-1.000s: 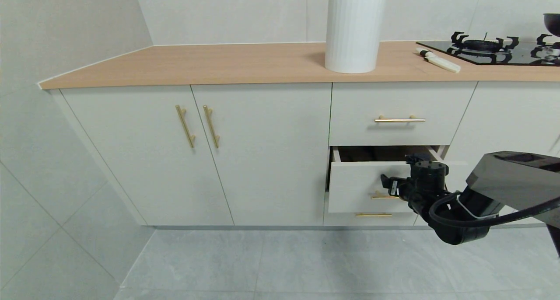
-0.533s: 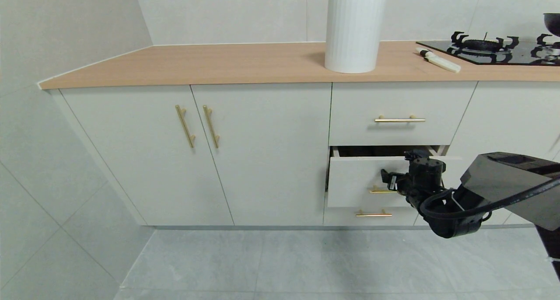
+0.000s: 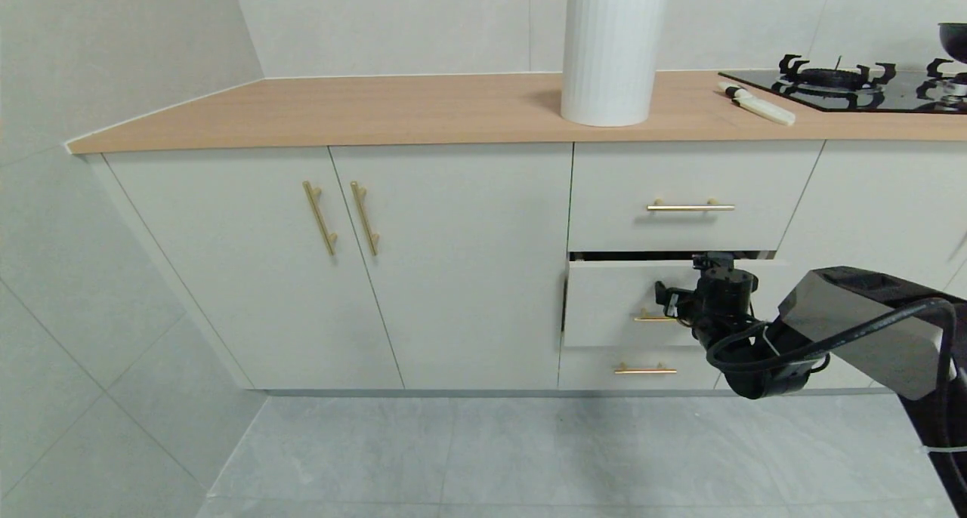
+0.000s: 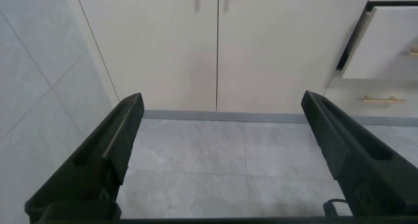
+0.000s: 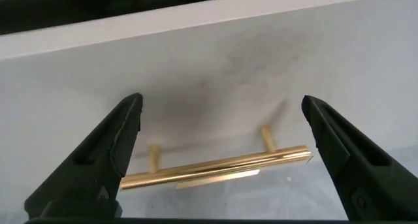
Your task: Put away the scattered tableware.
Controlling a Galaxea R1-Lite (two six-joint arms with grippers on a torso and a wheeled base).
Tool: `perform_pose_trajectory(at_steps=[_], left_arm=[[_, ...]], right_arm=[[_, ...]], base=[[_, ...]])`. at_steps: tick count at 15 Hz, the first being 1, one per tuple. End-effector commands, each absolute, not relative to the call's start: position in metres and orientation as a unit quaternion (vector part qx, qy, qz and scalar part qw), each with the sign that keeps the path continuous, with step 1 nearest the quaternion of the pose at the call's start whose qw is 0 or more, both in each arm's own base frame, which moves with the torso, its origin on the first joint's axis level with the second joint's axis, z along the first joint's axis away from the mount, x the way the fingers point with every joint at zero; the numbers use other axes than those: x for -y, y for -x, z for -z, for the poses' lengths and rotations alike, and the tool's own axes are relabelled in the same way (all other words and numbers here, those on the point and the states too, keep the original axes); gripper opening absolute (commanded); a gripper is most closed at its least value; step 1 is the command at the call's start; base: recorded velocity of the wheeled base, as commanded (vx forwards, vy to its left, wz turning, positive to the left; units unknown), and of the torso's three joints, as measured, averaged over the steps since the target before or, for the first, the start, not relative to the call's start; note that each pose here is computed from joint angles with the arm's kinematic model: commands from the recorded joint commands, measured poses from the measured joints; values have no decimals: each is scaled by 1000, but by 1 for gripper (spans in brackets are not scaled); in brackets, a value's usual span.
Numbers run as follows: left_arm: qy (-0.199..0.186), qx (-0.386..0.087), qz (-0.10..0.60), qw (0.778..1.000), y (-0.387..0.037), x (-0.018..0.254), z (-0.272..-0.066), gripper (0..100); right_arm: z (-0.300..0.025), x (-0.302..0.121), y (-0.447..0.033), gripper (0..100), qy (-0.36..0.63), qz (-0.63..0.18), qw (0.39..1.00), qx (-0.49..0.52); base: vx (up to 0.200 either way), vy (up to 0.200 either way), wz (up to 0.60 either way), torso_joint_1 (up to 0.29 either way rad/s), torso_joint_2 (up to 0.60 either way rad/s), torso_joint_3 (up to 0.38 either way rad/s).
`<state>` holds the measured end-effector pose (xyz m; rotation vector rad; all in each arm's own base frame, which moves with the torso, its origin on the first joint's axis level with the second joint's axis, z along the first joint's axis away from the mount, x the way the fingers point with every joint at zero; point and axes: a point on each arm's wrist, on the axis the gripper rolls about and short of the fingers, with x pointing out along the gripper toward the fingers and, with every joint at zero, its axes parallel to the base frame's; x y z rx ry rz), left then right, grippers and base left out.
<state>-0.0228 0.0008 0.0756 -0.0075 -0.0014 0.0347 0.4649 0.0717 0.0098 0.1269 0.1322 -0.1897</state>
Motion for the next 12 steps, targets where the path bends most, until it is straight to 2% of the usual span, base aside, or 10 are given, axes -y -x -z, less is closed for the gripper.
perform_pose_trajectory(at_steps=[1,8,12], left_arm=[[4,1,-18,1000,23,-1,-76,100],[4,1,-18,1000,23,-1,-76,100],[4,1,-18,1000,23,-1,-76,100]], right_arm=[[1,-66,-479,100,-66,114,990,-54],[5,-50,-513,100,-81,175,981,7],[2,-50,-514,100,-82,179,980,13]], base=[[0,0,0,0,0,0],[0,0,0,0,0,0],[0,0,0,0,0,0]])
